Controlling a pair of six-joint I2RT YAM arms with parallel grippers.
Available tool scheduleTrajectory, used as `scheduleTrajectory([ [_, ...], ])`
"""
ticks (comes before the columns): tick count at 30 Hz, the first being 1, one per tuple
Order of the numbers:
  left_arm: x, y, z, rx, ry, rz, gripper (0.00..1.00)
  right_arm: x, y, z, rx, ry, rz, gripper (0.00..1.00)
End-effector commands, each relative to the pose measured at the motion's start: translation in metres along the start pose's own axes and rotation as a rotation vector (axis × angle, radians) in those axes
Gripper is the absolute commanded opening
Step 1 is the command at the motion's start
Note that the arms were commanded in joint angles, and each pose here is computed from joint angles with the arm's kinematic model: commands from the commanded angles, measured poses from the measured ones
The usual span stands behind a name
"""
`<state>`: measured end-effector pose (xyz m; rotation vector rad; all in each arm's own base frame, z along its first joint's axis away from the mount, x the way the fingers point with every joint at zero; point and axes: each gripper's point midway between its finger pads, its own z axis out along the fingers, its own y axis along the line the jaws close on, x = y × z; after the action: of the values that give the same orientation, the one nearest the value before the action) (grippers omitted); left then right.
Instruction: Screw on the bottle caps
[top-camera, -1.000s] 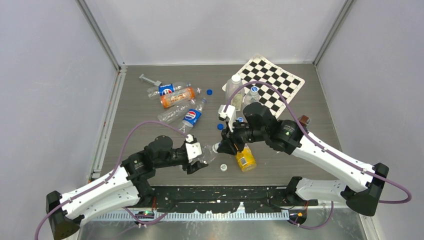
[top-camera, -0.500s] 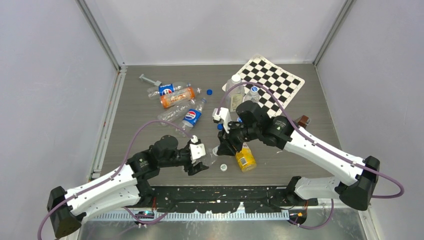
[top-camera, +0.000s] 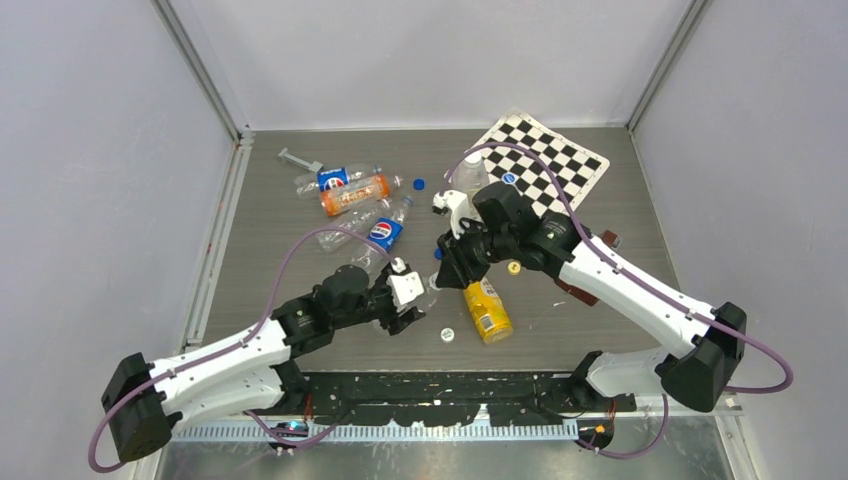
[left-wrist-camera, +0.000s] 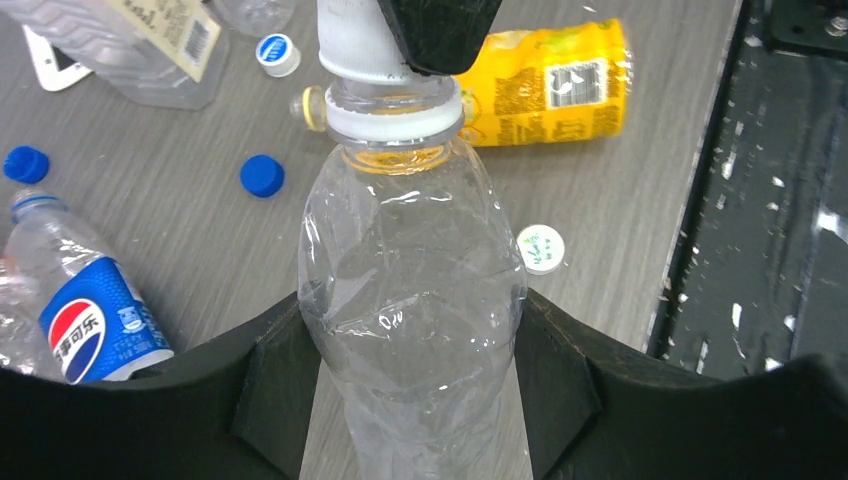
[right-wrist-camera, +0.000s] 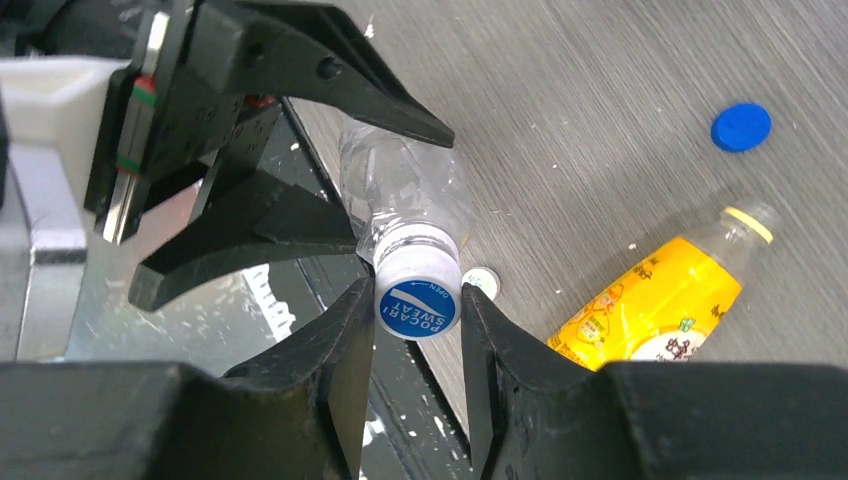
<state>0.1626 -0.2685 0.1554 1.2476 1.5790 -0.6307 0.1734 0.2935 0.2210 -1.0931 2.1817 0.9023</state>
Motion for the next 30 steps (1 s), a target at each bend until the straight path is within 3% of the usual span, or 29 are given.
scheduleTrajectory([
  [1, -0.113, 0.039, -0.008, -0.161, -0.373, 0.036, 0.0, -0.013, -0.007, 0.004, 0.045, -0.023, 0.185, 0.01],
  [17, -0.13, 0.068, -0.006, -0.301, -0.401, 0.167, 0.0, -0.041, -0.025, 0.0, 0.182, -0.109, 0.785, 0.01],
  [30, -0.11, 0.083, 0.002, -0.395, -0.36, 0.172, 0.0, -0.06, -0.03, 0.01, 0.191, -0.184, 1.063, 0.02],
])
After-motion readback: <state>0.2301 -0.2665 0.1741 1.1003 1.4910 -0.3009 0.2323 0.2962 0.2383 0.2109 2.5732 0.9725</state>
